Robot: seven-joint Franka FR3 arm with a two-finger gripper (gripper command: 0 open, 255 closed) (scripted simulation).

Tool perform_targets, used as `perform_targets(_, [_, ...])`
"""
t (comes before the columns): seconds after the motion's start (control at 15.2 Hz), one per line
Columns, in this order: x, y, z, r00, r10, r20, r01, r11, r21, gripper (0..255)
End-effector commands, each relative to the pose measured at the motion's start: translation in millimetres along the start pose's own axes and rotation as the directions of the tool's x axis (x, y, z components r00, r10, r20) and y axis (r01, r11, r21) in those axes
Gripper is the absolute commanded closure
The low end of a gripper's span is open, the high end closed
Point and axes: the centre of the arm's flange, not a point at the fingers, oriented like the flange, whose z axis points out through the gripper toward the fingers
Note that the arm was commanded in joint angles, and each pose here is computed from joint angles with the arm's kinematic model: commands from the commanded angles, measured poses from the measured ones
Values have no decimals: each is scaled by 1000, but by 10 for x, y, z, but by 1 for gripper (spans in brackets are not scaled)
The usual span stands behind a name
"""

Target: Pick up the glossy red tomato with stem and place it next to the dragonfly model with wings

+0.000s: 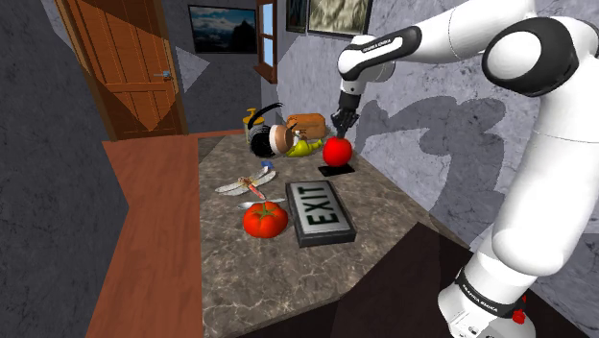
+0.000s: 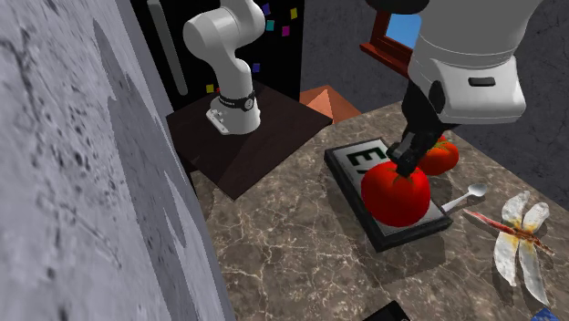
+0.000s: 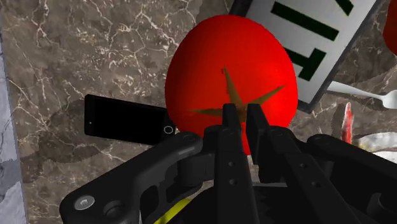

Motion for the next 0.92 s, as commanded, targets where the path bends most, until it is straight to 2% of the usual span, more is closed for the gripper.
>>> perform_targets(0.0, [221, -141, 102, 1000, 0, -1, 0, 1000, 1, 255])
perform_targets(0.86, [1603, -1018, 615, 1000, 0, -1, 0, 1000, 1, 255])
